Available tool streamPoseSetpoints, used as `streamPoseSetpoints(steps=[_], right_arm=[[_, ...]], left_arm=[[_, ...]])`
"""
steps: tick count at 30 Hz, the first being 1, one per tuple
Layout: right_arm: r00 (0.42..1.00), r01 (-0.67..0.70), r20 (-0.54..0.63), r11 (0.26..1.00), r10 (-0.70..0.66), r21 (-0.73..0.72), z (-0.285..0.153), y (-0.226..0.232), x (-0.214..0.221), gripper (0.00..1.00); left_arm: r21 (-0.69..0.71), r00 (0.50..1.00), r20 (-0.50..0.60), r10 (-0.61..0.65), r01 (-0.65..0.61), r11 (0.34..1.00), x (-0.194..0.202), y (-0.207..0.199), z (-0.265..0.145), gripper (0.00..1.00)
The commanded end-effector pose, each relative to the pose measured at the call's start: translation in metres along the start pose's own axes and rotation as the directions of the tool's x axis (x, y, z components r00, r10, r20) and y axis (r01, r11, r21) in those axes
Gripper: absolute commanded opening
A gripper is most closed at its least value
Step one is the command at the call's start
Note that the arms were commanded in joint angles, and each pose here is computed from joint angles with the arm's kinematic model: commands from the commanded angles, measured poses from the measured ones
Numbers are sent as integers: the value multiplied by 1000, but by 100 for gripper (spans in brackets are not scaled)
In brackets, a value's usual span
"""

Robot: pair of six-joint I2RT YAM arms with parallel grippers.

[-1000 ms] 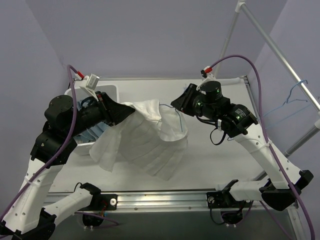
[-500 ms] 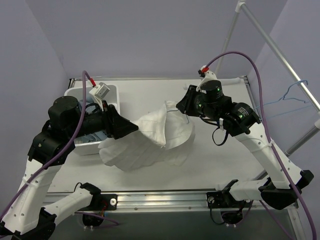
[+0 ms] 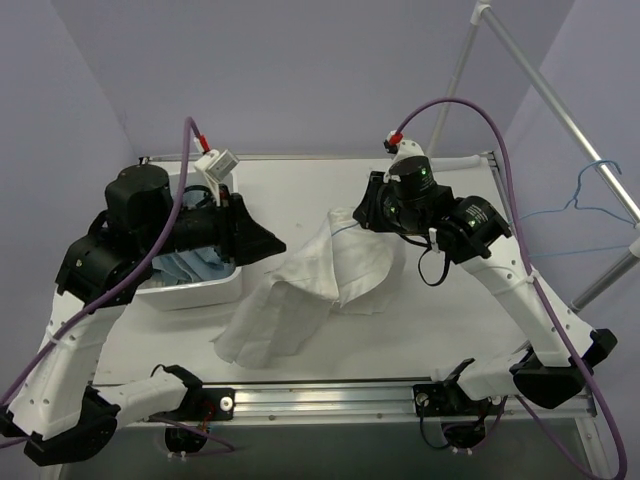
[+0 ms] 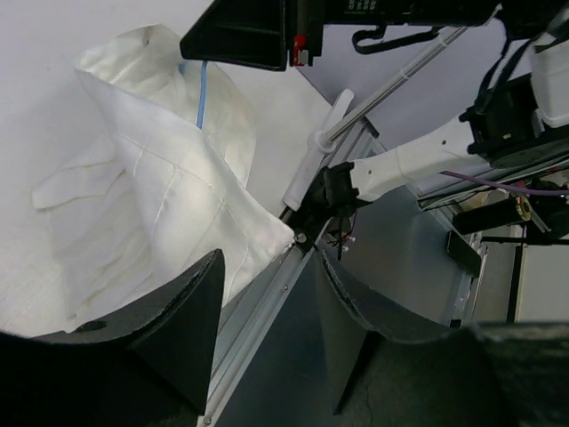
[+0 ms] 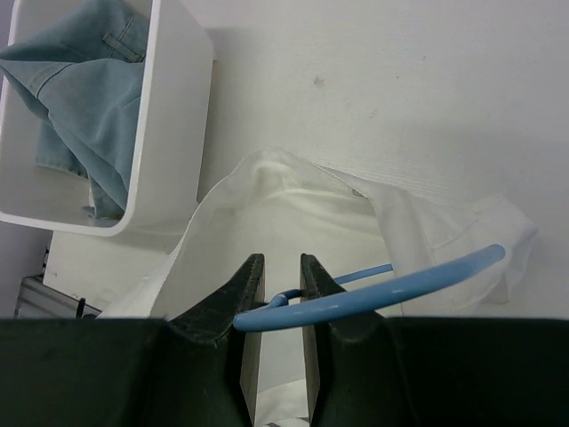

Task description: Remove the skirt from the hanger

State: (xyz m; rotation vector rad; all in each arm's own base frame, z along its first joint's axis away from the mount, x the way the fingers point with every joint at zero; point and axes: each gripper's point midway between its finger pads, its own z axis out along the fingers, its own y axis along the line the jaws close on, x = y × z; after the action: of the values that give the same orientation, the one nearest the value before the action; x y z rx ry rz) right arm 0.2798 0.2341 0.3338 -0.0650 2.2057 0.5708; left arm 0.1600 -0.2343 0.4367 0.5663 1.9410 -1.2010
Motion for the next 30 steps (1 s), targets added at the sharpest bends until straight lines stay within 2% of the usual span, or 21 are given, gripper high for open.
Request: streamPoseSetpoints(steps=[1, 2, 3, 4, 7, 9, 18, 22, 23, 27, 29, 30], right_arm=[[999, -9, 44, 999, 11, -35, -9, 14, -18, 0], [999, -12, 42, 999, 14, -39, -9, 15, -18, 0], [999, -15, 43, 999, 17, -42, -10, 16, -19, 0], [999, -22, 46, 999, 24, -48, -11, 17, -20, 0], [999, -26, 39, 998, 29, -58, -10, 20, -19, 0], [999, -29, 37, 998, 31, -57, -11, 19, -17, 0], [999, -18, 27, 997, 20, -69, -10, 21, -15, 0], [1000, -16, 24, 997, 18, -71, -10, 21, -13, 0], [1000, -16, 25, 997, 18, -70, -11, 20, -13, 0], [999, -14, 28, 998, 16, -65, -12, 18, -13, 0], [999, -10, 29, 998, 12, -66, -13, 18, -13, 0], [1000, -10, 26, 998, 11, -66, -12, 18, -12, 0]], left_arm=[[-120, 996, -88, 13, -24, 993, 11, 15, 17, 53], [-142, 992, -127, 18, -36, 989, 19, 13, 22, 50], [-178, 992, -125, 23, -45, 983, 15, 15, 21, 42], [-264, 985, -171, -8, -38, 964, 23, 32, 28, 38], [-324, 978, -206, -16, -53, 945, 27, 42, 32, 28], [-332, 979, -206, -12, -59, 941, 26, 43, 33, 27], [-373, 961, -275, 35, -140, 917, 31, 44, 47, 30], [-334, 958, -276, 84, -178, 926, 31, 30, 53, 37], [-329, 957, -275, 88, -180, 927, 32, 29, 54, 43], [-326, 962, -255, 93, -176, 929, 32, 28, 56, 56], [-326, 964, -249, 89, -170, 930, 32, 28, 58, 56], [-328, 965, -249, 84, -166, 930, 32, 27, 57, 52]])
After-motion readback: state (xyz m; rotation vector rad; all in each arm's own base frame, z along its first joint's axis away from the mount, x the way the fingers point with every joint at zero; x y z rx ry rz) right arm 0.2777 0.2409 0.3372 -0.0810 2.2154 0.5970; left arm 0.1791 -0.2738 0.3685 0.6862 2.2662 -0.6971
